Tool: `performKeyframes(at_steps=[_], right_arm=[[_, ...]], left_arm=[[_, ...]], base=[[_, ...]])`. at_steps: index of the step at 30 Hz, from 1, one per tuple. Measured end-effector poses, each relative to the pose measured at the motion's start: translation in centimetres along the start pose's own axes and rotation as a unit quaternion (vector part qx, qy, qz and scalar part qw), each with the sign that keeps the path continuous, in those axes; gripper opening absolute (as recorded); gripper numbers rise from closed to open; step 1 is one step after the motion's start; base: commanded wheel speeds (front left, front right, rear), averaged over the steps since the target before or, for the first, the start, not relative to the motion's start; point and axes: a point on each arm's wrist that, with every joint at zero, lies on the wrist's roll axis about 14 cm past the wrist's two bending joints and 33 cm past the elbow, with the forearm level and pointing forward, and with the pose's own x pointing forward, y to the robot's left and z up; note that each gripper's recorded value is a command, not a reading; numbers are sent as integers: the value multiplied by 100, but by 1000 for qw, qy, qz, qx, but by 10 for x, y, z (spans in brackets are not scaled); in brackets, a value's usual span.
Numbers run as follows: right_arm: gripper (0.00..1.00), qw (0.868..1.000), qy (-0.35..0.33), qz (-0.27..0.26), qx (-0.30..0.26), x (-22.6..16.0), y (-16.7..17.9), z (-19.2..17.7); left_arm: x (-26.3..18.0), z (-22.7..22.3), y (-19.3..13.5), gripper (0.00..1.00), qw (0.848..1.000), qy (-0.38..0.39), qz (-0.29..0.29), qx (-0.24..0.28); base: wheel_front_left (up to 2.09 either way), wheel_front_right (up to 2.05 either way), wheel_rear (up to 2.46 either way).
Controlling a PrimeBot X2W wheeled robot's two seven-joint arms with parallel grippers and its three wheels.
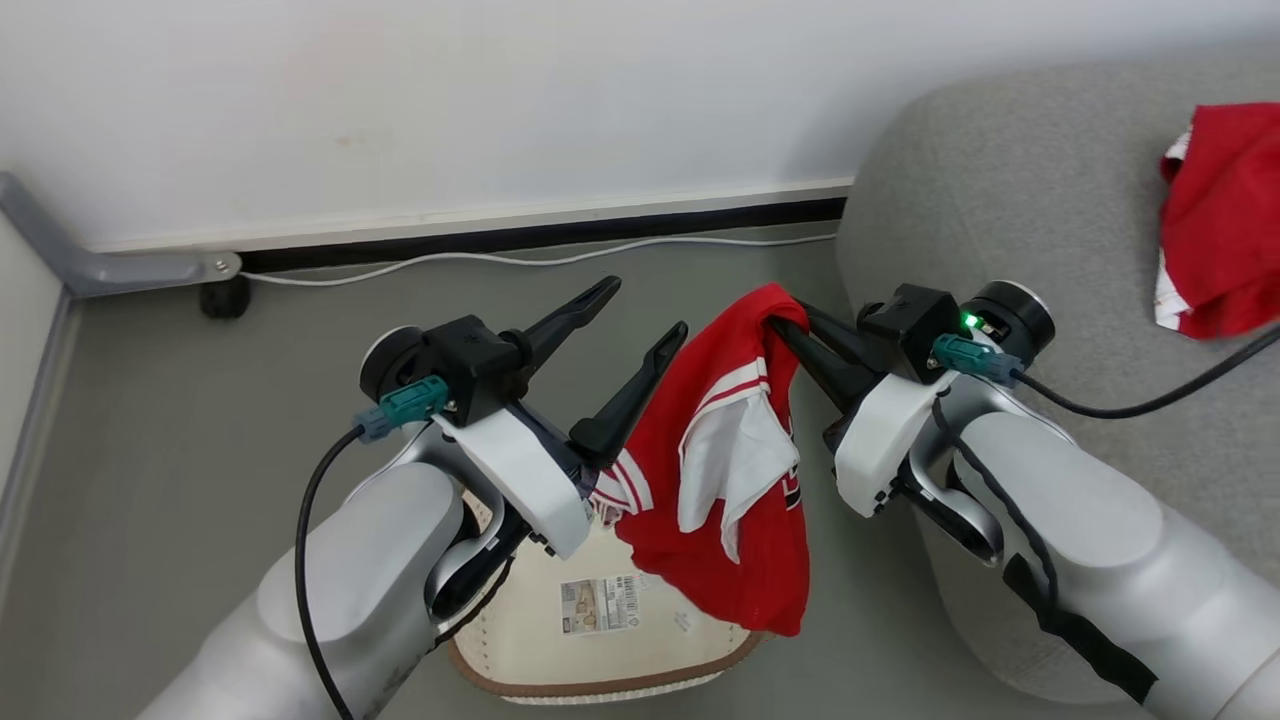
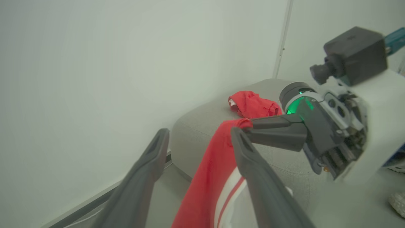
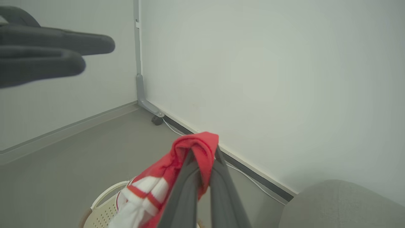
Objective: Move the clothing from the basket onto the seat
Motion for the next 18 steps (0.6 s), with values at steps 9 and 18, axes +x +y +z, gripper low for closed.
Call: performKeyframes(at_steps=[9, 18], right_arm=[[0, 995, -14, -96, 16, -52, -47, 3], [0, 982, -28, -184, 21, -114, -79, 6]], left_arm=[[18, -27, -33, 100, 998, 21, -43, -30], [33, -42, -75, 100, 994, 32, -91, -55]], base=[[0, 0, 0], [0, 0, 0]])
